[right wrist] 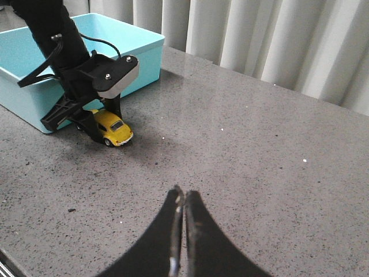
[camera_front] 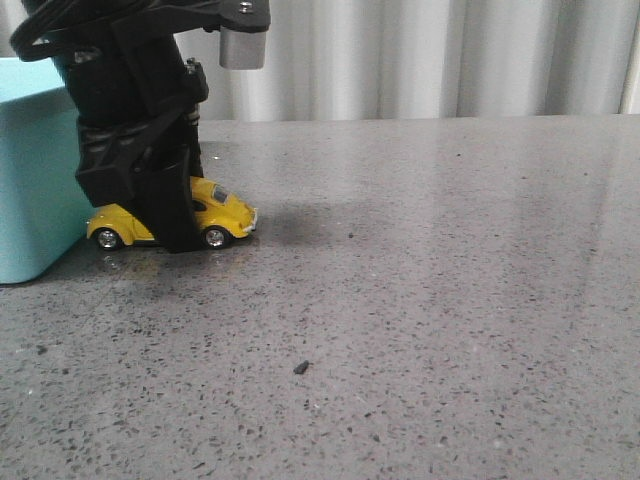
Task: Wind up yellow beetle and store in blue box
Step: 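Close the left gripper on the car and lift it, then carry the car over the blue box and release it inside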
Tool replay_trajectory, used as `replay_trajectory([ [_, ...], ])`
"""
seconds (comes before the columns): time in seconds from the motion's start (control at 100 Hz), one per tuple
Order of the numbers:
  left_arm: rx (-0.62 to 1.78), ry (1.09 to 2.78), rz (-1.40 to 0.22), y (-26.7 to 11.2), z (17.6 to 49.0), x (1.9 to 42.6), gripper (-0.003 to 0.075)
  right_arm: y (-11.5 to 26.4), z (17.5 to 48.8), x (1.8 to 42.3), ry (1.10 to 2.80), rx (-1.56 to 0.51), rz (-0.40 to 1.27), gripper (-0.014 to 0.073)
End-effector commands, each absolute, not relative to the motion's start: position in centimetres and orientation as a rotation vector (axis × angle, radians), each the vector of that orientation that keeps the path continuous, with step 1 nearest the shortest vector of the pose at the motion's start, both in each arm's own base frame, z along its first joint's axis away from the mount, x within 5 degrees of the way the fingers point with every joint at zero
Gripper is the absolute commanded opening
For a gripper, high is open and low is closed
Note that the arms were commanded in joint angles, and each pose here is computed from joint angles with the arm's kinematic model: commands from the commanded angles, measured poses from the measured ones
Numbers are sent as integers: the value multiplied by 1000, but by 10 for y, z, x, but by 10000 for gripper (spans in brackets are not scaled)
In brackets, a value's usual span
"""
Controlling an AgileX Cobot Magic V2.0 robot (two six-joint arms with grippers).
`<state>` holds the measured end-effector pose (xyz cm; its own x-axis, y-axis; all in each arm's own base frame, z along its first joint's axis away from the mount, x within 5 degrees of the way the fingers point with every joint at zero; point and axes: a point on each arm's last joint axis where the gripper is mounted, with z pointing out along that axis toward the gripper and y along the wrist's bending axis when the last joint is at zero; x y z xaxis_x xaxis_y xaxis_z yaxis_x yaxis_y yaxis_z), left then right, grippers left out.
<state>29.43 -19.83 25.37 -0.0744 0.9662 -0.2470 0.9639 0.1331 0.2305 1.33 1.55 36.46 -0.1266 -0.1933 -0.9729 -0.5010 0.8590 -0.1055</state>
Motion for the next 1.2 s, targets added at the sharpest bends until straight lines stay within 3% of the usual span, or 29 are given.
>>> replay_trajectory([
  [0.0,1802,2023,26,-200,270,297,125,16,378,16,1612,-514,283,-43],
  [0.14,1773,1989,35,-202,281,300,-21,16,379,16,1606,-512,283,-43],
  [0.3,1664,1875,48,-206,321,306,-21,16,379,16,1606,-512,283,-43],
  [0.54,1450,1657,41,-206,406,300,-21,16,379,16,1605,-510,282,-43],
  [0.71,1396,1589,55,-199,433,290,-21,16,379,16,1603,-509,282,-43],
  [0.91,1271,1754,48,-173,432,300,-21,16,379,16,1603,-509,282,-43],
  [1.19,836,2096,91,-88,426,329,-21,16,378,16,1612,-512,283,-43],
])
